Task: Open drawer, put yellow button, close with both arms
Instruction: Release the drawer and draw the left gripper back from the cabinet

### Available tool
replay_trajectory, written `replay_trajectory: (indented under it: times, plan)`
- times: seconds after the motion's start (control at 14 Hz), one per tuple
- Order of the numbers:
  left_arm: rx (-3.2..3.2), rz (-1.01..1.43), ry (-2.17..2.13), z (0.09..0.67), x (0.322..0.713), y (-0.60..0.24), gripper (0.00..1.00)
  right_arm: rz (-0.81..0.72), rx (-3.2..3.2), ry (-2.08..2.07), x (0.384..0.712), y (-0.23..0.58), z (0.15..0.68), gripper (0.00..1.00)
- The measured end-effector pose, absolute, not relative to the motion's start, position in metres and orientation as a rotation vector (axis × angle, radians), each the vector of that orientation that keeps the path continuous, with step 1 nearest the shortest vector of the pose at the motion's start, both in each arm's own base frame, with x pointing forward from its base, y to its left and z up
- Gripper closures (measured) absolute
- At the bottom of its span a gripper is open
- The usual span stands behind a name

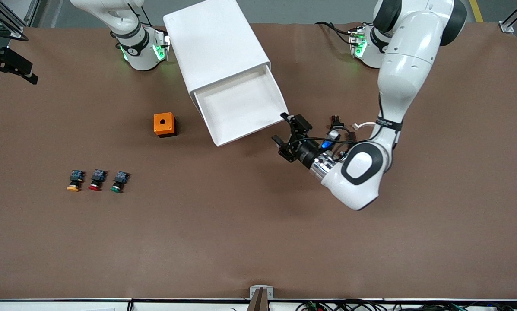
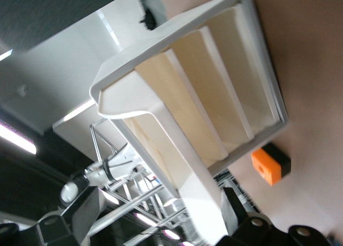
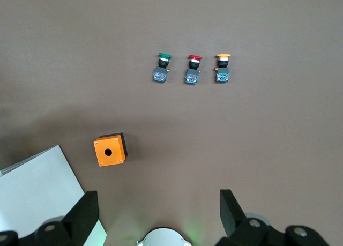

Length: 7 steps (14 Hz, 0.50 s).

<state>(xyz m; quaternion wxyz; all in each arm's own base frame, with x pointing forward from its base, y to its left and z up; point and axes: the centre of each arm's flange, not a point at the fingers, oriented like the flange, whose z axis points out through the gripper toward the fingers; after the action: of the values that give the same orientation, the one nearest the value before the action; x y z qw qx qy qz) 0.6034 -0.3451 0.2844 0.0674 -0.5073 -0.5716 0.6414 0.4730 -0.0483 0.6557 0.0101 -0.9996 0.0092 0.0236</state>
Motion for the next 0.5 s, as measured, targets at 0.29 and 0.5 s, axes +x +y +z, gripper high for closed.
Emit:
replay_trajectory:
  times: [0.29, 0.5]
  plan:
    - [-2.066, 1.845, -1.559, 0.303, 0.616, -0.313, 0.00, 0.074, -3.120, 0.029, 0.473, -0.048, 0.656, 0.00]
    - [-2.434, 1.719, -1.360, 0.318, 0.622, -0.293, 0.00, 0.075, -3.120, 0.029, 0.473, -0.049, 0.655, 0.00]
